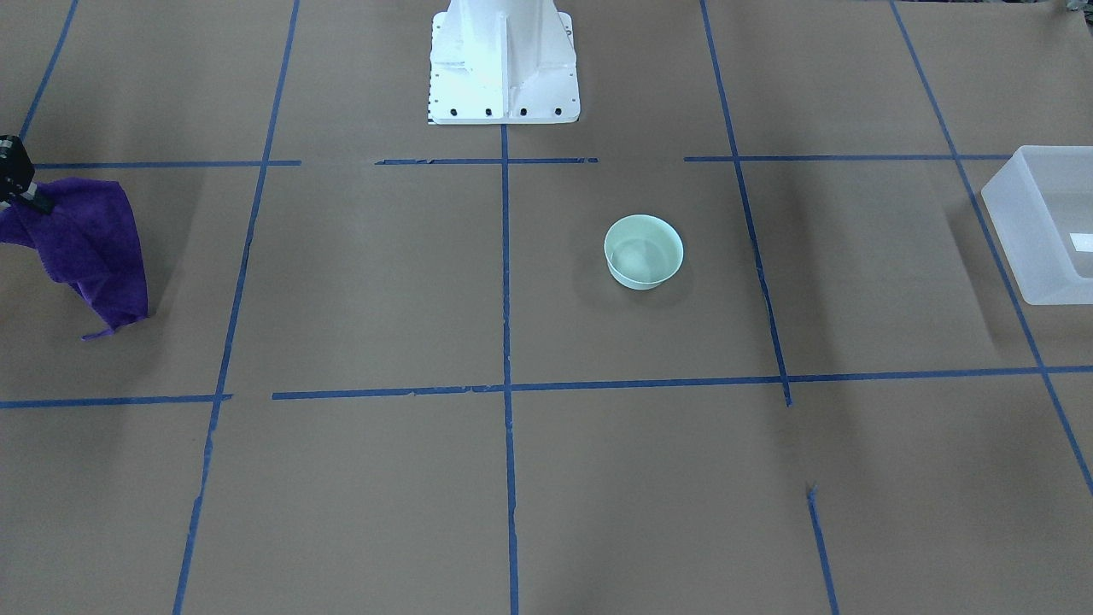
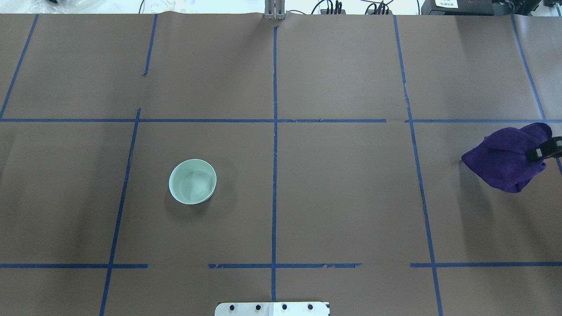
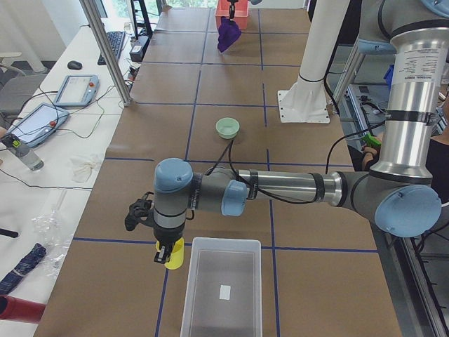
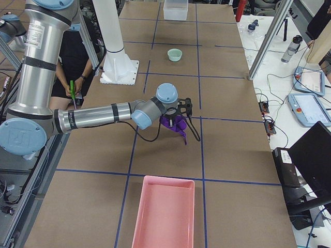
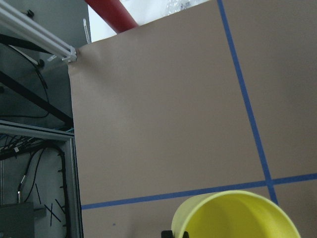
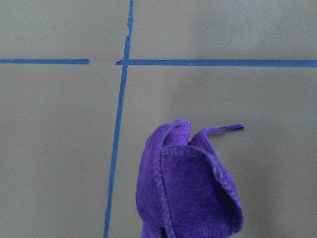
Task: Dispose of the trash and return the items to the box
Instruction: 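Lower the yellow cup into the clear bin while the right gripper lifts the cloth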
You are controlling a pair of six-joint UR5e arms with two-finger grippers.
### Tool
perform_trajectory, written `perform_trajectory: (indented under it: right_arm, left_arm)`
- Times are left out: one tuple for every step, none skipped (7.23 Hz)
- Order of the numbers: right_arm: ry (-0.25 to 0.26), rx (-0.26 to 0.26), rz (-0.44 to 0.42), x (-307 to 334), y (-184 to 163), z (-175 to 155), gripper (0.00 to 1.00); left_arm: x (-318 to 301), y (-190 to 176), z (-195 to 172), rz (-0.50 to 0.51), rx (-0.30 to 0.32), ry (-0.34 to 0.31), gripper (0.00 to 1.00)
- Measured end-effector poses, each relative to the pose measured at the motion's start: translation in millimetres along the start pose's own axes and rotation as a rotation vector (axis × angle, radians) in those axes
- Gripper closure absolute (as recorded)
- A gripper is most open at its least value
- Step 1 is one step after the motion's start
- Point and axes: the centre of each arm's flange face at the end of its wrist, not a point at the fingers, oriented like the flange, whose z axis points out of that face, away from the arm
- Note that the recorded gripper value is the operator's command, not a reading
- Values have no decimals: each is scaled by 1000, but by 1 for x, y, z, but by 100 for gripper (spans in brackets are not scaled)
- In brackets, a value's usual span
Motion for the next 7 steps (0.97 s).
perform_trajectory:
  right_arm:
    - [2,21,35,-21,-8,-30,100]
    - [8,45,67,-42,-17,-58,100]
    - [12,71,89,-55,-24,-81,100]
    - [12,97,102,-61,-28,-98,100]
    - [2,120,108,-63,-30,-112,100]
    - [-16,142,110,-65,-32,-127,100]
    - [-26,162,113,-65,-34,-138,100]
  left_arm:
    - [0,23,13,-20,-23,49,100]
    - [-1,49,27,-36,-39,99,100]
    - [0,74,40,-44,-45,139,100]
    - [1,91,50,-45,-46,176,100]
    - [3,102,60,-46,-52,221,100]
    - [6,110,75,-37,-59,263,100]
    - [10,116,92,-14,-61,295,100]
